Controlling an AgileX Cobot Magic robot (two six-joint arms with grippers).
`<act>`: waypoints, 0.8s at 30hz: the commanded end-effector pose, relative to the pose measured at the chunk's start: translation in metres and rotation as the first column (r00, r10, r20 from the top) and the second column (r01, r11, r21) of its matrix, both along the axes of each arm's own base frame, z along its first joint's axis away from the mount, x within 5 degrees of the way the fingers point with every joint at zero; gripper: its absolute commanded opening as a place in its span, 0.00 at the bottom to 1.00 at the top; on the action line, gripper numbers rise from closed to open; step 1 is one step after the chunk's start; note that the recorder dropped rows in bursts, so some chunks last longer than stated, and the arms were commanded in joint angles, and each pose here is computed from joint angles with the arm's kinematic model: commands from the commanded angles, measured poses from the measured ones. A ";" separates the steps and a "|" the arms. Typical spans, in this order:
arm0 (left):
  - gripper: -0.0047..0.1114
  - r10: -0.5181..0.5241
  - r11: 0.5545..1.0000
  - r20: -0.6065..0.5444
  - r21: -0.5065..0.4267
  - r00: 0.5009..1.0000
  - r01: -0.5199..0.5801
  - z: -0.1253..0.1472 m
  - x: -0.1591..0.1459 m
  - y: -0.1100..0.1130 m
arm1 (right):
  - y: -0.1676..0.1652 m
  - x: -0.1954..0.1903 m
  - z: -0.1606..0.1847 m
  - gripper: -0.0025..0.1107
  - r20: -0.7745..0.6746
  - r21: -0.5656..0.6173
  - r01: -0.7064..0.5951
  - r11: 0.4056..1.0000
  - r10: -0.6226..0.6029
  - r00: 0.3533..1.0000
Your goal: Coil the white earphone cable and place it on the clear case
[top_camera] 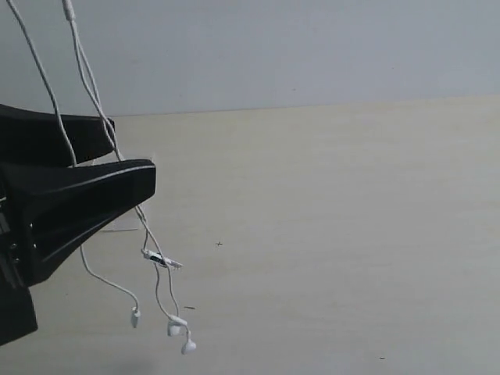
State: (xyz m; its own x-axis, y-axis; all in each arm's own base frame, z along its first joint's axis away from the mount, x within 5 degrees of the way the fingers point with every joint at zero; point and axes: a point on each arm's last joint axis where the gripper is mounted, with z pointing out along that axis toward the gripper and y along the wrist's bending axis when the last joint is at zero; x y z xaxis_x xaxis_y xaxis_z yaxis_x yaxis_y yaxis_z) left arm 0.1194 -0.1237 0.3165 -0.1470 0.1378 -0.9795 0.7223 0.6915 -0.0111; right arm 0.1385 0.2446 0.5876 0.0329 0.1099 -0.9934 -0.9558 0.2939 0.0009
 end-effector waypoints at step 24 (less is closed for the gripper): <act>0.04 0.004 0.999 -0.013 -0.036 1.000 -0.005 0.004 0.000 -0.001 | -0.015 -0.007 0.016 0.02 0.026 0.092 0.025 0.995 -0.028 0.999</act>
State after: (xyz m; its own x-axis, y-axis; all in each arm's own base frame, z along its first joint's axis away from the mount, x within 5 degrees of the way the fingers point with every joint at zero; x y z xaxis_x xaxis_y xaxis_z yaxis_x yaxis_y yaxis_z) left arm 0.1194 -0.1237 0.3167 -0.1610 0.1216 -0.9794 0.7188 0.6944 -0.0319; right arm 0.1365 0.2398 0.5930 0.0456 0.1450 -0.9884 -0.9524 0.3049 0.0008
